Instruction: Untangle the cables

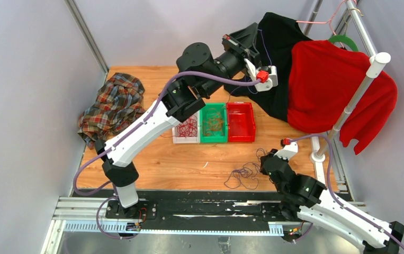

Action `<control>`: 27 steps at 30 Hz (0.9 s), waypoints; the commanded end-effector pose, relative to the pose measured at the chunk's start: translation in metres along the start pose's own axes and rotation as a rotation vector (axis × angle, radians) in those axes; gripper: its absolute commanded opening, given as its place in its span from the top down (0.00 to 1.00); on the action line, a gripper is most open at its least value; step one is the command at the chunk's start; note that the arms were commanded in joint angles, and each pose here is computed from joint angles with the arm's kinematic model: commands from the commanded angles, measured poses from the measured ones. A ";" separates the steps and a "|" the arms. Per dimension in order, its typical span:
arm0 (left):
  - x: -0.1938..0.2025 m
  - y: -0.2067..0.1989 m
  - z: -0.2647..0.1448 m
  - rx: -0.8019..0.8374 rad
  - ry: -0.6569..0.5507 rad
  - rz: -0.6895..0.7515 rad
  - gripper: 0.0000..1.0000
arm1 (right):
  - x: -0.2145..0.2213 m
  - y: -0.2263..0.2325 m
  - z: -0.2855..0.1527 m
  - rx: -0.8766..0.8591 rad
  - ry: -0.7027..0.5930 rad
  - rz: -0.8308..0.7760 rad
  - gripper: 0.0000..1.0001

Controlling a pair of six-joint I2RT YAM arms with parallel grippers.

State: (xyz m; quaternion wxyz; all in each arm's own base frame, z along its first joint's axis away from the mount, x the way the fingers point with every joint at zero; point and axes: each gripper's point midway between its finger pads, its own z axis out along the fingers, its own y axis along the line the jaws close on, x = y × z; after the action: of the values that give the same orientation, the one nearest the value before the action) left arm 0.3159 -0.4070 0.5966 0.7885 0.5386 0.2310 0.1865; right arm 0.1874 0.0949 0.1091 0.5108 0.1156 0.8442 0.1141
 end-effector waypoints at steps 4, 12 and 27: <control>-0.024 0.091 -0.027 -0.205 -0.087 -0.035 0.99 | 0.001 -0.011 0.000 0.039 -0.007 -0.002 0.99; -0.016 0.034 -0.004 -0.107 -0.069 -0.052 0.99 | -0.003 -0.011 0.000 0.046 -0.014 -0.012 0.99; 0.012 -0.026 0.028 -0.038 0.019 -0.167 0.99 | -0.007 -0.017 -0.005 0.047 -0.030 -0.019 0.99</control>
State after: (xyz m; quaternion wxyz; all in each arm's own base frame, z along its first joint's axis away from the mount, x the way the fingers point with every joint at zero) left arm 0.3554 -0.4593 0.5272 0.7684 0.5594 0.2758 0.1435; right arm 0.1846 0.0870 0.1099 0.5152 0.1146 0.8426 0.1065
